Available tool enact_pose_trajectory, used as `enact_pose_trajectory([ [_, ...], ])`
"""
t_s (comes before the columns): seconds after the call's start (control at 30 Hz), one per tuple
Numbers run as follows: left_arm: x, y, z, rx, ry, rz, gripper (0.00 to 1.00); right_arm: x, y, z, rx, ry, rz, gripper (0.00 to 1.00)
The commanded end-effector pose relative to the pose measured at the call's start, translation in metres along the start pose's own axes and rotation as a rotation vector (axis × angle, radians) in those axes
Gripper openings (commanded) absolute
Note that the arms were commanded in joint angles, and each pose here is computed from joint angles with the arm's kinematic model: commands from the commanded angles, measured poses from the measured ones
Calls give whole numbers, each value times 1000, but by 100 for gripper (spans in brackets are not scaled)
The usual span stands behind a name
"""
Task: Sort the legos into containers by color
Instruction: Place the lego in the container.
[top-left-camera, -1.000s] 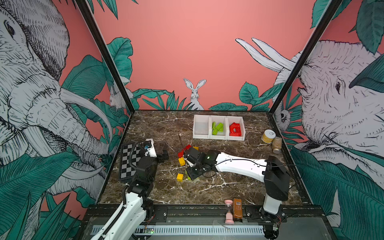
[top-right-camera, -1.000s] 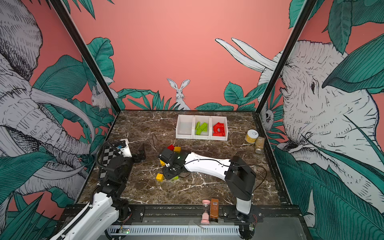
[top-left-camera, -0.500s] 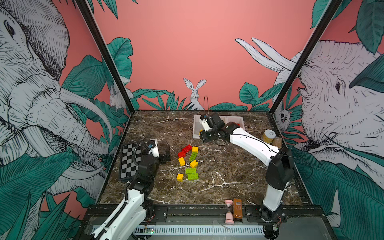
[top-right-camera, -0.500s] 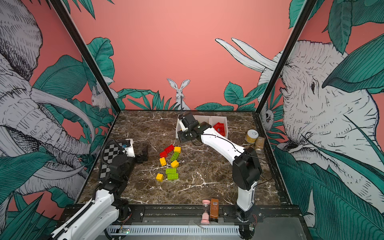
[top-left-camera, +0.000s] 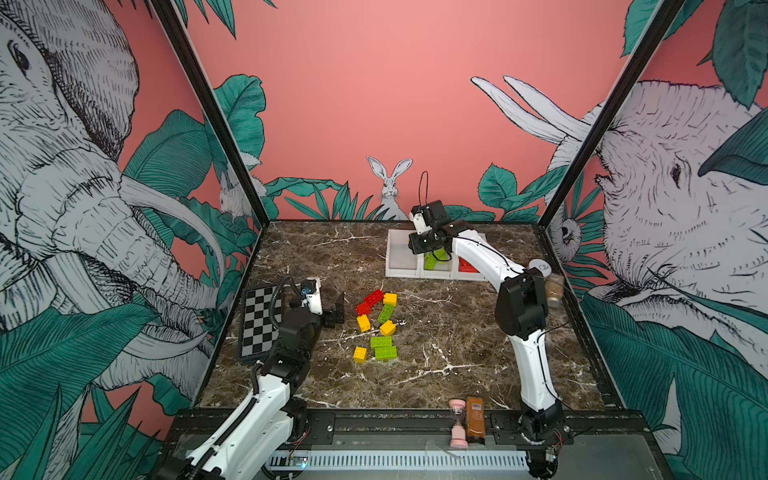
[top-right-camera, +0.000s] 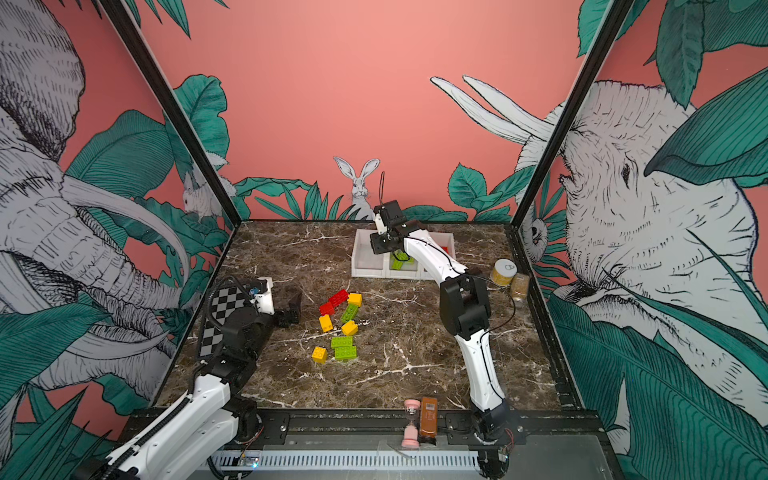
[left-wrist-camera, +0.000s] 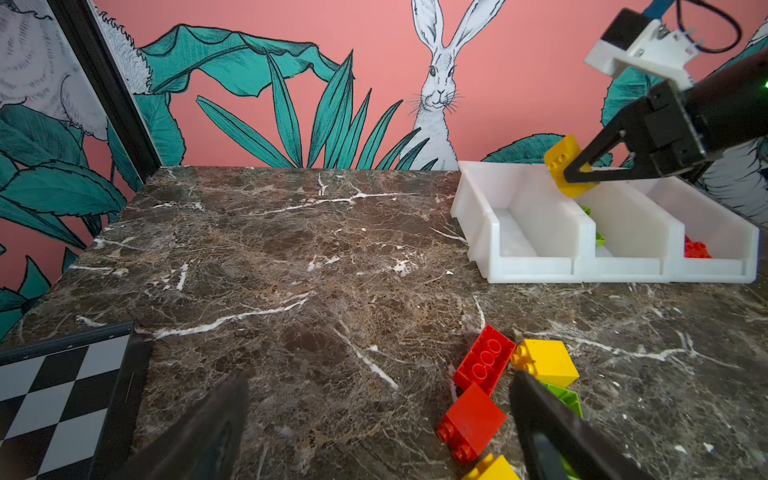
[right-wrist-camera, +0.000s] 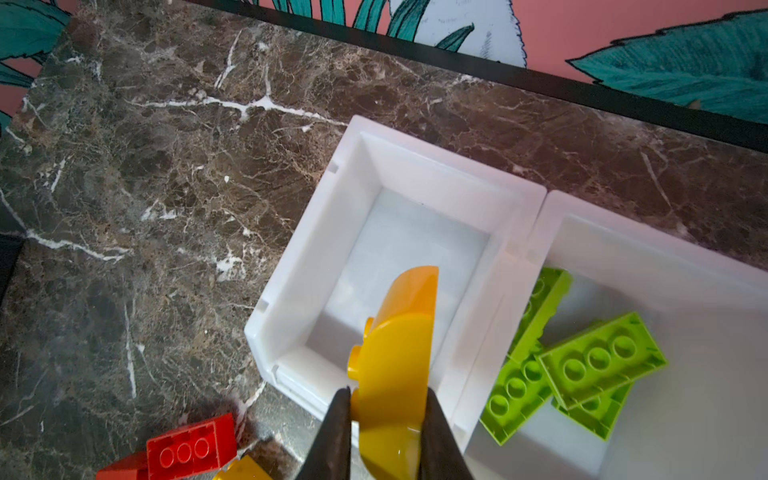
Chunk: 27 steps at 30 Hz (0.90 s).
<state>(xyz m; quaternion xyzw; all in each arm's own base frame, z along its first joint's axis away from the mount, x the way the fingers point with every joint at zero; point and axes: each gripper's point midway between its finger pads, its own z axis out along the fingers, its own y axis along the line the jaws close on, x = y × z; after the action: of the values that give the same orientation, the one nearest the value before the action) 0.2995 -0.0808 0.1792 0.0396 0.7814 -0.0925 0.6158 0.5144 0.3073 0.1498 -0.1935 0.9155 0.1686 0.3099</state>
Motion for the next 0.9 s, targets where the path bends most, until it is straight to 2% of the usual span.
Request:
enact_pose_trajectory([
  [0.0, -19, -4, -2, 18, -54, 3, 98, -13, 11, 0, -43, -33, -8, 18],
  [0.33, -18, -5, 0, 22, -49, 3, 98, -3, 13, 27, -71, 4, 6, 19],
  [0.57, -17, -5, 1, 20, -43, -1, 98, 3, 15, 39, -77, 29, 10, 24],
  [0.6, -17, -5, 1, 20, -43, -1, 99, 3, 16, 41, -77, 34, 7, 26],
  [0.77, -19, -6, 0, 23, -48, -3, 99, 0, 21, 34, -59, 43, -24, 50],
  [0.87, -20, -6, -2, 25, -53, -3, 99, -3, 25, 22, -48, 40, -46, 56],
])
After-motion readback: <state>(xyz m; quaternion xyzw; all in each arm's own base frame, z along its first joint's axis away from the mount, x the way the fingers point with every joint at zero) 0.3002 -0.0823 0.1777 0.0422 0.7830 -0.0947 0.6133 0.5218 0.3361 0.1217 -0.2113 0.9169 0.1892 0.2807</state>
